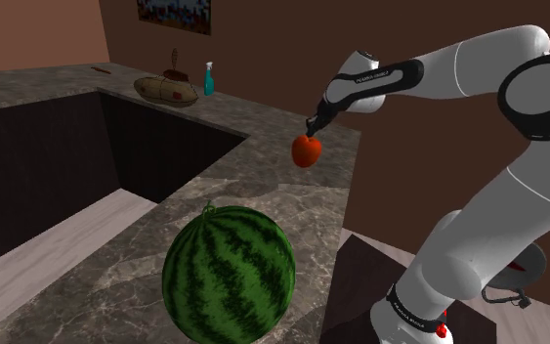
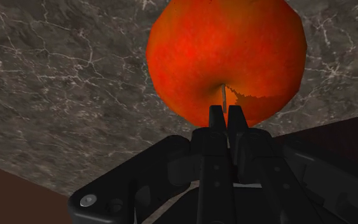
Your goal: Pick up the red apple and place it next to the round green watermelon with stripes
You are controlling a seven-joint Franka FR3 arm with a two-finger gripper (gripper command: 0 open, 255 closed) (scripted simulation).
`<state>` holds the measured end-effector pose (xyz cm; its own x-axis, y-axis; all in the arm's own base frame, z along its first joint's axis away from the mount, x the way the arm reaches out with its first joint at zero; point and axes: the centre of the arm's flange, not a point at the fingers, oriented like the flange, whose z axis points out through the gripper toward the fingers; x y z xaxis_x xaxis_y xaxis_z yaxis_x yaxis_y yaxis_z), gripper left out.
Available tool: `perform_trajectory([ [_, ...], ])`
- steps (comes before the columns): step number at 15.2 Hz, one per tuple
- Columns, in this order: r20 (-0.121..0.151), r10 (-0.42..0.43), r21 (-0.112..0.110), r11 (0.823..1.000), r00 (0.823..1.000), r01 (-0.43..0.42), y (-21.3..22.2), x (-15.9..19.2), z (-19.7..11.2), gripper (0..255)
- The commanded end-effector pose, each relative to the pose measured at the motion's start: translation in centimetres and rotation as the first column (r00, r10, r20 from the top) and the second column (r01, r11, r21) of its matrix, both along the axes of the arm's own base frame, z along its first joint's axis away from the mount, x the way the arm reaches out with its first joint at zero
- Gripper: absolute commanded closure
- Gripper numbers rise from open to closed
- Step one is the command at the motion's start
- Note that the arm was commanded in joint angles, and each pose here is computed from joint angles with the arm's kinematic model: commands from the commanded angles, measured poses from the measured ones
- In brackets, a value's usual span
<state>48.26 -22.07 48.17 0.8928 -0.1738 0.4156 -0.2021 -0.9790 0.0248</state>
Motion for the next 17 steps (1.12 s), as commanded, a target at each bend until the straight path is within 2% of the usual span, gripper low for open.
perform_trajectory([
  [1,0.0,0.0,0.0,1.0,1.0,0.0,0.0,0.0,1.0,255],
  [17,0.0,0.0,0.0,1.0,1.0,0.0,0.0,0.0,9.5,255],
])
